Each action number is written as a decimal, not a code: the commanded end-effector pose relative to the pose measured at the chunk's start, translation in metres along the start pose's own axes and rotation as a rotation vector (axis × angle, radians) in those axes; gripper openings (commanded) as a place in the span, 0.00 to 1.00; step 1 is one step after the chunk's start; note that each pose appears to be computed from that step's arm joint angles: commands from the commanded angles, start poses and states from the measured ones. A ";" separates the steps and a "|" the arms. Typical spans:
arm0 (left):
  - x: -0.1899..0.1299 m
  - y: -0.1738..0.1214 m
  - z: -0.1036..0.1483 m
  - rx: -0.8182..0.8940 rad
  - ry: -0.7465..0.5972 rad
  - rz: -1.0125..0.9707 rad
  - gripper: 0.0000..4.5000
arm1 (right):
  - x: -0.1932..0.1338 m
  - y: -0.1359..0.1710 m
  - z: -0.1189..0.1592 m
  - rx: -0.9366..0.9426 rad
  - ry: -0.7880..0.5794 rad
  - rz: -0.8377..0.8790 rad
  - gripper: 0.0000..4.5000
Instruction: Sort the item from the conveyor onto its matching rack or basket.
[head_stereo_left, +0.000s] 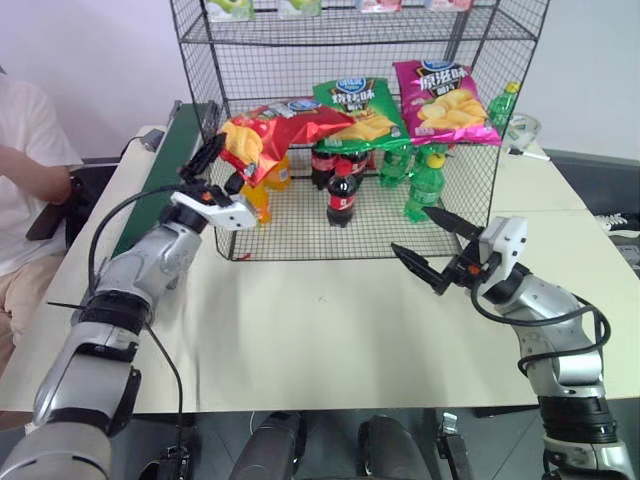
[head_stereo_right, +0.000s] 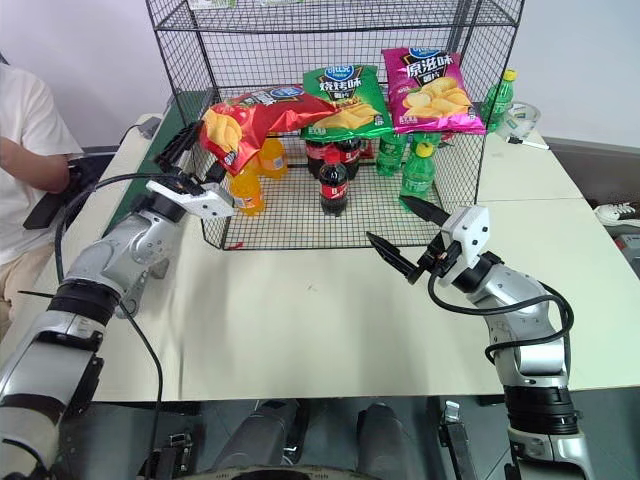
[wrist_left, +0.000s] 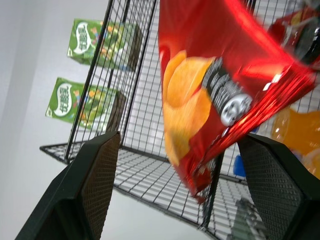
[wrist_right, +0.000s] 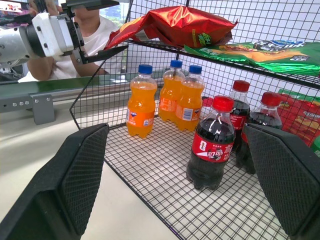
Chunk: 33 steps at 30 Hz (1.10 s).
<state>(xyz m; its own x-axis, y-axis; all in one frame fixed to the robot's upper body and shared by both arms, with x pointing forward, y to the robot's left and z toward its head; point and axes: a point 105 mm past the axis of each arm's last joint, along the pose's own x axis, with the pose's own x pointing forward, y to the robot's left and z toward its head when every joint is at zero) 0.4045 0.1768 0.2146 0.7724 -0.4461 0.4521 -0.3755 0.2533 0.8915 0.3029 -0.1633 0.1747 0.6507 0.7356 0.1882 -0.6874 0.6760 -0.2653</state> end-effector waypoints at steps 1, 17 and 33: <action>0.014 0.016 0.007 -0.013 -0.032 0.071 0.85 | 0.003 0.002 0.016 -0.040 -0.049 0.015 1.00; 0.029 0.006 0.015 -0.081 -0.052 0.045 0.16 | 0.002 0.002 0.016 -0.051 -0.044 0.006 1.00; 0.024 0.037 0.002 0.056 0.152 0.169 0.01 | 0.005 0.000 0.017 -0.051 -0.049 0.021 1.00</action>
<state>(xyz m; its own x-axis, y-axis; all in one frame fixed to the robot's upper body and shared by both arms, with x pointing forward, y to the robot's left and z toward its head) 0.4124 0.1702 0.2368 0.7888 -0.3158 0.5273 -0.4747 0.2317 0.8491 0.3030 -0.1619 0.1767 0.6467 0.7386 0.1904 -0.6875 0.6726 -0.2740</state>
